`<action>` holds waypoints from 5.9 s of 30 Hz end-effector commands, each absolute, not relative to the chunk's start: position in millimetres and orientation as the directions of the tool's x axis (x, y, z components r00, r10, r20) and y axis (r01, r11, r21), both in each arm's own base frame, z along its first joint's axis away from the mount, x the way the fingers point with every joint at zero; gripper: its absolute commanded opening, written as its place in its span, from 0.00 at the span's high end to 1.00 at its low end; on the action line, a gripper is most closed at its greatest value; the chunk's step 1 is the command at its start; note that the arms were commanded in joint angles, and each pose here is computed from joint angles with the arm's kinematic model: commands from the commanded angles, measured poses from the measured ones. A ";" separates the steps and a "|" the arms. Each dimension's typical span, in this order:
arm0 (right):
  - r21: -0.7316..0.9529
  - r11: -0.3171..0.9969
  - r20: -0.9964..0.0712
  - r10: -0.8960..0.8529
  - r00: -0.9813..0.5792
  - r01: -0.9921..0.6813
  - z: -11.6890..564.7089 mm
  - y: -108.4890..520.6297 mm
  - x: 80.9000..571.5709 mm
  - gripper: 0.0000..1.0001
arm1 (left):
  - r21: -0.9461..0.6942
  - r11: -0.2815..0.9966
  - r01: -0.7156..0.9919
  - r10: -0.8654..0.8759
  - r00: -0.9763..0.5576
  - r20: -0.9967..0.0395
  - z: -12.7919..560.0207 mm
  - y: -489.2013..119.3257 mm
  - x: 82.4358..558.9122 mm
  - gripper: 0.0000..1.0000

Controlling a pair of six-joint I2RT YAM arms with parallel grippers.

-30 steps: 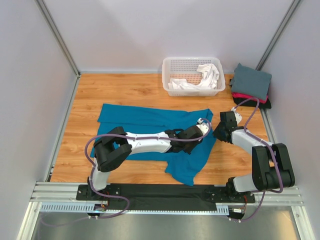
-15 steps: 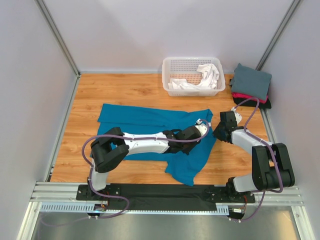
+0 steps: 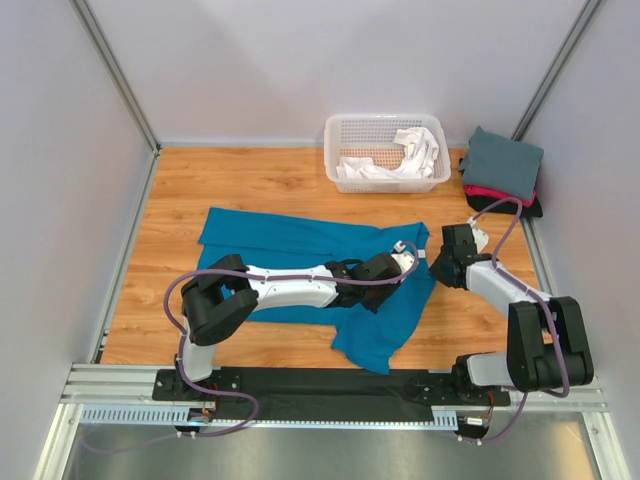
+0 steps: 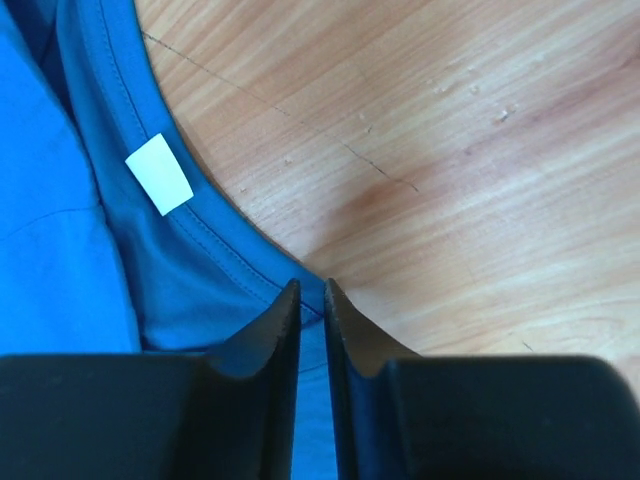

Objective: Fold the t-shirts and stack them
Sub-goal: Fold the tshirt

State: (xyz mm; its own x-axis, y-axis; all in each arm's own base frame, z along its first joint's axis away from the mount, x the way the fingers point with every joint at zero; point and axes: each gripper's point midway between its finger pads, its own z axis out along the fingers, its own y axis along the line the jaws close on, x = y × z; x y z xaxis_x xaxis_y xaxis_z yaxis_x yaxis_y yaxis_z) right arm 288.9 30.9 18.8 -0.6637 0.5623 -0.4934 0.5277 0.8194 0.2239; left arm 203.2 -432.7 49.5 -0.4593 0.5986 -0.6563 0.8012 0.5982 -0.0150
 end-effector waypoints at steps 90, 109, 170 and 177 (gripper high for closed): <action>0.357 0.907 -0.557 0.398 -0.729 0.223 98.7 96.8 371.1 0.66 | -0.307 0.929 0.208 -0.095 -0.667 -0.739 124.6 -282.5 318.1 0.38; 0.263 0.901 -0.505 0.433 -0.747 0.345 26.2 90.8 420.4 1.00 | -0.350 0.866 -0.358 -0.500 -0.593 -0.631 73.1 -56.1 438.7 1.00; 0.606 0.722 -0.495 0.670 -0.554 0.333 134.3 72.4 220.1 0.00 | -0.445 0.529 -0.722 -0.807 -0.268 -0.526 79.3 14.2 191.2 0.18; 0.593 0.728 -0.440 0.652 -0.618 0.345 98.4 81.1 221.5 0.00 | -0.328 0.512 -0.794 -0.777 -0.265 -0.571 64.1 35.6 201.7 0.20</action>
